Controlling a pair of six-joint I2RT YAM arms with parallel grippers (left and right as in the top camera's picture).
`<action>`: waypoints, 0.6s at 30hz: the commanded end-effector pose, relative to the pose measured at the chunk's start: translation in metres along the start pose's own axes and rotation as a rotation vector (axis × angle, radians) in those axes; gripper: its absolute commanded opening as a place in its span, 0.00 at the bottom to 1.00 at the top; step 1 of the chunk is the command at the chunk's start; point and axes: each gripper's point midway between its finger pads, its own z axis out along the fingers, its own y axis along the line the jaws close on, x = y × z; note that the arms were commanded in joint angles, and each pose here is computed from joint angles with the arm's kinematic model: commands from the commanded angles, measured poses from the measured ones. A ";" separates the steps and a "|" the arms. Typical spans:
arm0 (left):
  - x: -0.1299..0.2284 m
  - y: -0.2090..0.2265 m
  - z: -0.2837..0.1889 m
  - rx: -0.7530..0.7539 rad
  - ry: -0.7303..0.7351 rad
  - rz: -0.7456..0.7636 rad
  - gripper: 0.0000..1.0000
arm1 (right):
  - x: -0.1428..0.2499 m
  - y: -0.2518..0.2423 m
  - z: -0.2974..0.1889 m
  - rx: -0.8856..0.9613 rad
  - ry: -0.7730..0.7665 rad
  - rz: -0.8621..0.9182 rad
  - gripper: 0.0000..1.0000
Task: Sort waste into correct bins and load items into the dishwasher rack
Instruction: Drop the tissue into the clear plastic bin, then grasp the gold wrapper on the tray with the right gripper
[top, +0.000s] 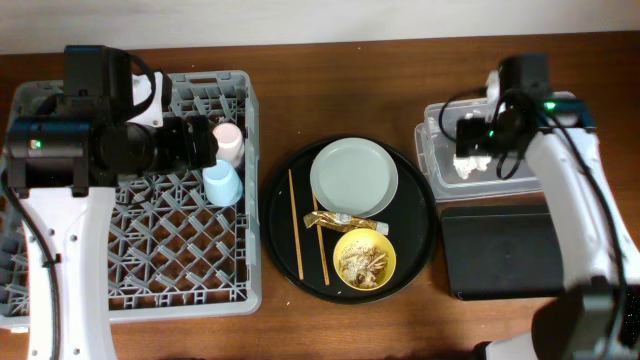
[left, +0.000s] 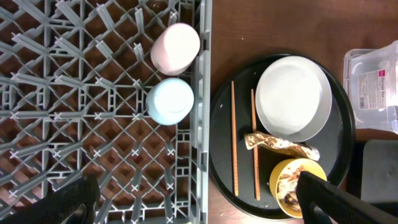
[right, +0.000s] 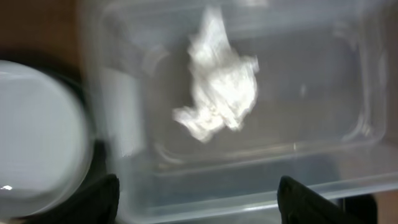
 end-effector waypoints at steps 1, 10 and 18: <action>0.000 0.000 0.001 0.005 0.005 -0.005 0.99 | -0.004 0.067 -0.073 -0.230 -0.097 -0.125 0.80; 0.000 0.000 0.001 0.005 0.005 -0.005 0.99 | 0.081 0.188 -0.042 -0.293 0.077 -0.558 0.77; 0.000 0.000 0.001 0.005 0.005 -0.005 0.99 | 0.142 0.244 0.045 -0.319 0.153 -0.847 0.76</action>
